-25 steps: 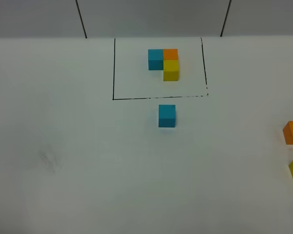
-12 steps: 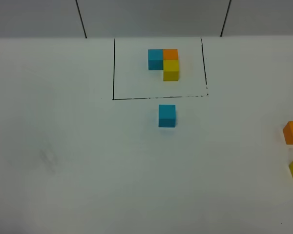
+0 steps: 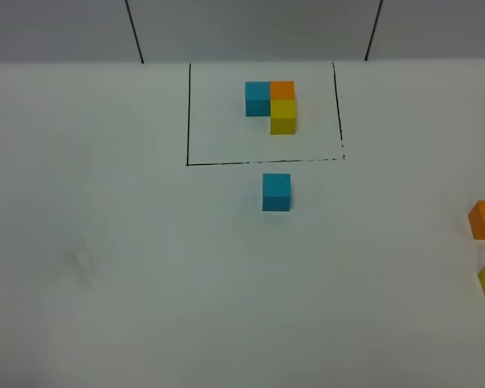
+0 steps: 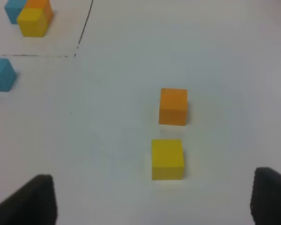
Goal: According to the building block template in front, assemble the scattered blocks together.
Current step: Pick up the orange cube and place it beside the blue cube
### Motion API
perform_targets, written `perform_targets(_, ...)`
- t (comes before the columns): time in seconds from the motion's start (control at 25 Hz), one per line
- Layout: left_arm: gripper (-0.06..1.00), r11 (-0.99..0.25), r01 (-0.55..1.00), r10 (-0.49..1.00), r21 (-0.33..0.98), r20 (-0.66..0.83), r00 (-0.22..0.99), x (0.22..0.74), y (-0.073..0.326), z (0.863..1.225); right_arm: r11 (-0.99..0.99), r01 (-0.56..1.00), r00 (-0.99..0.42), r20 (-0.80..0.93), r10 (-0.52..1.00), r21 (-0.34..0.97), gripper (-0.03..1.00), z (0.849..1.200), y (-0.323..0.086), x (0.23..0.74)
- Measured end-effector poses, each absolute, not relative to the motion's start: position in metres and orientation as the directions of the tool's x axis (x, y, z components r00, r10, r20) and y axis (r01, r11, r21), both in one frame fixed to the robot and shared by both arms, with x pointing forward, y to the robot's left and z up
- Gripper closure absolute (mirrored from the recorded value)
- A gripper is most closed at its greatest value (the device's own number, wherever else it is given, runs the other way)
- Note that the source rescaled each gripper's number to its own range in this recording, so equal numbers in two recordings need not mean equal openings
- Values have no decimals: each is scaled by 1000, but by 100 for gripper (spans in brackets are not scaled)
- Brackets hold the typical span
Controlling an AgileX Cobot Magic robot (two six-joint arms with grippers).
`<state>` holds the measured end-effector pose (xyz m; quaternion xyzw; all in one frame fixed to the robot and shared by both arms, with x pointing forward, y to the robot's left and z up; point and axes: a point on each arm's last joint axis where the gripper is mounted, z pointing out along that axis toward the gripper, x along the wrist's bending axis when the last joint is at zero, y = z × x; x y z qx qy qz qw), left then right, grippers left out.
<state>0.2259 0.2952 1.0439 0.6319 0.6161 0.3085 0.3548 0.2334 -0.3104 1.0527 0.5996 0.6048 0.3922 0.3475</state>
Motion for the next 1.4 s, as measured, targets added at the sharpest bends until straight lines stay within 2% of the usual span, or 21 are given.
perform_targets(1.2, 34, 11, 559, 998, 829, -47, 50, 226, 295, 1044, -5, 446, -14, 13, 1000, 895, 26, 1053, -314, 234)
perform_targets(1.4, 34, 11, 559, 998, 829, -47, 50, 226, 295, 1044, -80, 509, 37, 70, 997, 857, 26, 1056, -312, 246)
